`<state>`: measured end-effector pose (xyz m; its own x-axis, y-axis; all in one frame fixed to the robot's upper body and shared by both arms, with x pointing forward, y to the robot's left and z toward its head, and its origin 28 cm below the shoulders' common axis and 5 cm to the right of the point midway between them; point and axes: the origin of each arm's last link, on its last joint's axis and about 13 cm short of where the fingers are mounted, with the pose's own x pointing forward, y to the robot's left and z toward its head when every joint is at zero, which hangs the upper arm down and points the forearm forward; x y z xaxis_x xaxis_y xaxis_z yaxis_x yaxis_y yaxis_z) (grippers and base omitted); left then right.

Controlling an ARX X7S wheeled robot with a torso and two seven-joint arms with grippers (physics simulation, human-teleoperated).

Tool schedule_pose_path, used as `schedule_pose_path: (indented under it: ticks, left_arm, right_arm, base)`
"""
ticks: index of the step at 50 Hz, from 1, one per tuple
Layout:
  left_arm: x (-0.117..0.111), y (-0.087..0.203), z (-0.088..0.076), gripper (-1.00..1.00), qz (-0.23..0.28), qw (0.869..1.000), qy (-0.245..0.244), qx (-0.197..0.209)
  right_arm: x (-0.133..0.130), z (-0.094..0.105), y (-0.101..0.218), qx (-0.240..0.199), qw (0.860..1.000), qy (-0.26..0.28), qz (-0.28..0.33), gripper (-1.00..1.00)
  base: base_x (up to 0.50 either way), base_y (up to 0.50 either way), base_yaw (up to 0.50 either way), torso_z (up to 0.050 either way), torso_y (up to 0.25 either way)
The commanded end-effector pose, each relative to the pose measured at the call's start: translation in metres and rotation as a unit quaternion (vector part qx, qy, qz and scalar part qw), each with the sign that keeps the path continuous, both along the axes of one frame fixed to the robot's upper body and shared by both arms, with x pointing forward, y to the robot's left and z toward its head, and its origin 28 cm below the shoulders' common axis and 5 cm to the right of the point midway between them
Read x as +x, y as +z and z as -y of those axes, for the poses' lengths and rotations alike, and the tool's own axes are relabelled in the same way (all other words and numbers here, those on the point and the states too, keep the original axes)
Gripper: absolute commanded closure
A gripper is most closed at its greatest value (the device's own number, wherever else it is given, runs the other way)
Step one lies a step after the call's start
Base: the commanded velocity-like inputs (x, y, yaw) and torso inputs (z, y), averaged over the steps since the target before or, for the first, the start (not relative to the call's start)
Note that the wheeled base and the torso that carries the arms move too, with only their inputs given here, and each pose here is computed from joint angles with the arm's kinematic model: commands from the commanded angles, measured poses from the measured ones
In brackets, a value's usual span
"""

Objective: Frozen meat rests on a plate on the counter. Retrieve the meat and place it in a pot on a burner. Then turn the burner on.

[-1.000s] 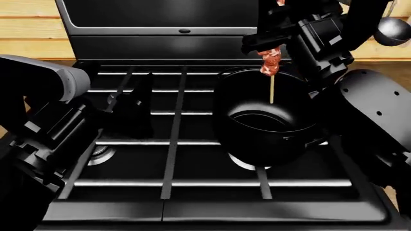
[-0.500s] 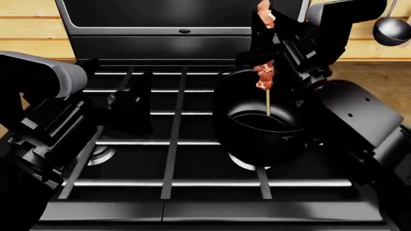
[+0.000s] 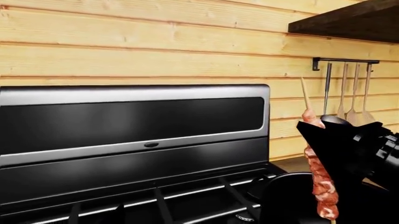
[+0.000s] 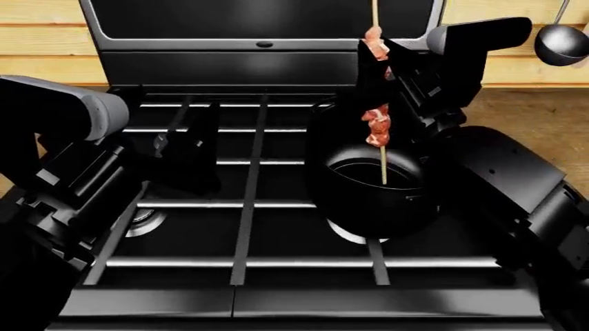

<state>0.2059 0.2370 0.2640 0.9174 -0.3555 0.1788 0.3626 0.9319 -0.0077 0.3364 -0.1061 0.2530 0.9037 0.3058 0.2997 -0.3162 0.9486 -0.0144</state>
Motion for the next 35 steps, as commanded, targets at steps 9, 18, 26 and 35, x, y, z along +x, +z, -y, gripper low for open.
schedule_pose_path:
  ticks: [9,18,26,35]
  left_arm:
    - [0.0009,-0.0008,-0.0003,-1.0,-0.003,1.0,0.001,-0.001]
    - [0.0012,-0.0008,0.0007,-1.0,-0.003,1.0,0.0,0.0]
    - [0.0007,-0.0011,0.0006,-1.0,-0.003,1.0,0.001,0.0]
    - [0.0007,-0.0018,0.0001,-1.0,-0.005,1.0,0.001,-0.001]
  right_arm:
    - [0.0025,0.0017,-0.0061,-0.006,1.0,-0.009,-0.017,1.0]
    - [0.0037,0.0025,-0.0095,-0.006,1.0,-0.011,-0.025,1.0]
    - [0.004,0.0029,-0.0101,-0.007,1.0,-0.014,-0.027,-1.0]
    - [0.0038,0.0027,-0.0109,-0.012,0.999,-0.017,-0.029,-1.0]
  base:
    - [0.0,0.0,0.0,0.0,0.001]
    - [0.0,0.0,0.0,0.0,0.0]
    - [0.0,0.0,0.0,0.0,0.0]
    - [0.0,0.0,0.0,0.0,0.0]
